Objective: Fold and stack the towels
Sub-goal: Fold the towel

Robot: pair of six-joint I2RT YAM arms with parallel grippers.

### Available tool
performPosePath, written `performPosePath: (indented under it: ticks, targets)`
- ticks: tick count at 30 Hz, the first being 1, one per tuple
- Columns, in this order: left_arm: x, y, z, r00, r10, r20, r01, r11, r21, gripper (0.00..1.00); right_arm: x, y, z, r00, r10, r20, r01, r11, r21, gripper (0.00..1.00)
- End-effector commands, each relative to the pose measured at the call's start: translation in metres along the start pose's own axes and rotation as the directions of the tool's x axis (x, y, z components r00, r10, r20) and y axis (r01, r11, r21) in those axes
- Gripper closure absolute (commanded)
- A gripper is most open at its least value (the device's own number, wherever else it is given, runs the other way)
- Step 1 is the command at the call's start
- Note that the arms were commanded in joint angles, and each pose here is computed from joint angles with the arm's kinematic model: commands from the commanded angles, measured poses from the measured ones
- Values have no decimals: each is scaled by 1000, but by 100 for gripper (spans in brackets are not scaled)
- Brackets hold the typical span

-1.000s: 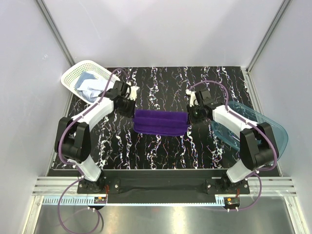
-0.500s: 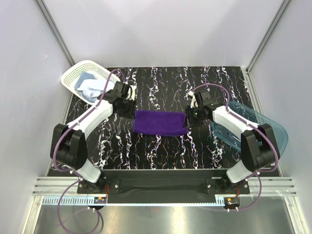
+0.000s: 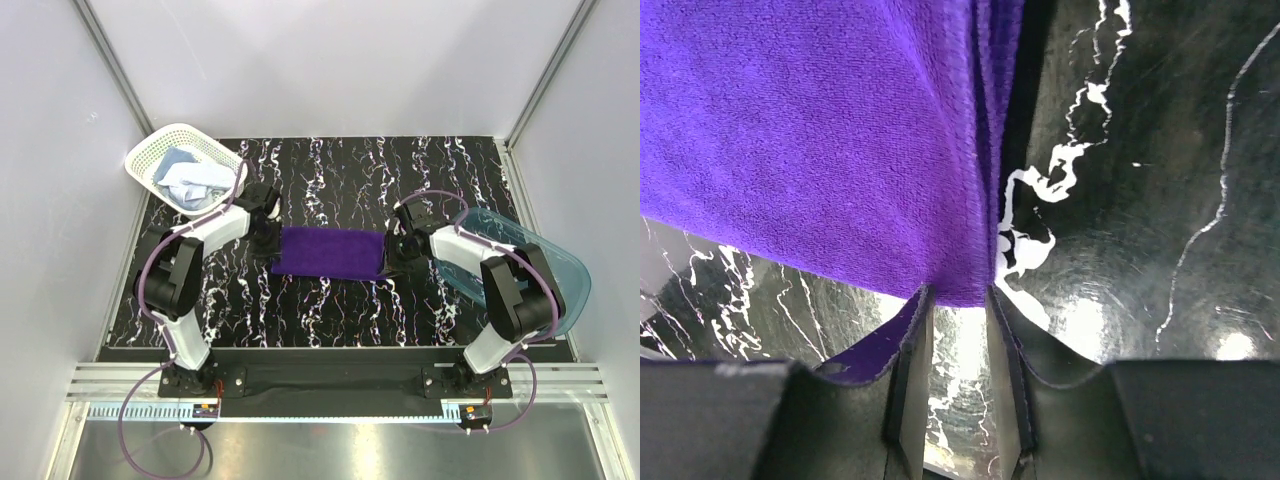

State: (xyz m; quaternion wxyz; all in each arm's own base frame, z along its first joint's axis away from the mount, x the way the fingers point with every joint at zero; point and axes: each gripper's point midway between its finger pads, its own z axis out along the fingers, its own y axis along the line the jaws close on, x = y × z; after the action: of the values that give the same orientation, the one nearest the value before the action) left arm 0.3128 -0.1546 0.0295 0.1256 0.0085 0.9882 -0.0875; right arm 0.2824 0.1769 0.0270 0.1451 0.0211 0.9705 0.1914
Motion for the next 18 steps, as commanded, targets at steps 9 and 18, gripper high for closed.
performPosePath:
  ticks: [9,18]
  targets:
    - [-59,-7,-45,988,-34,153,38,999,-24,58,-45,31,-33,990,-42,133,48,998,-42,57]
    - [-59,-22,-19,990,-111,86,95,980,173,57,-77,19,-2,988,-36,149,28,998,56,32]
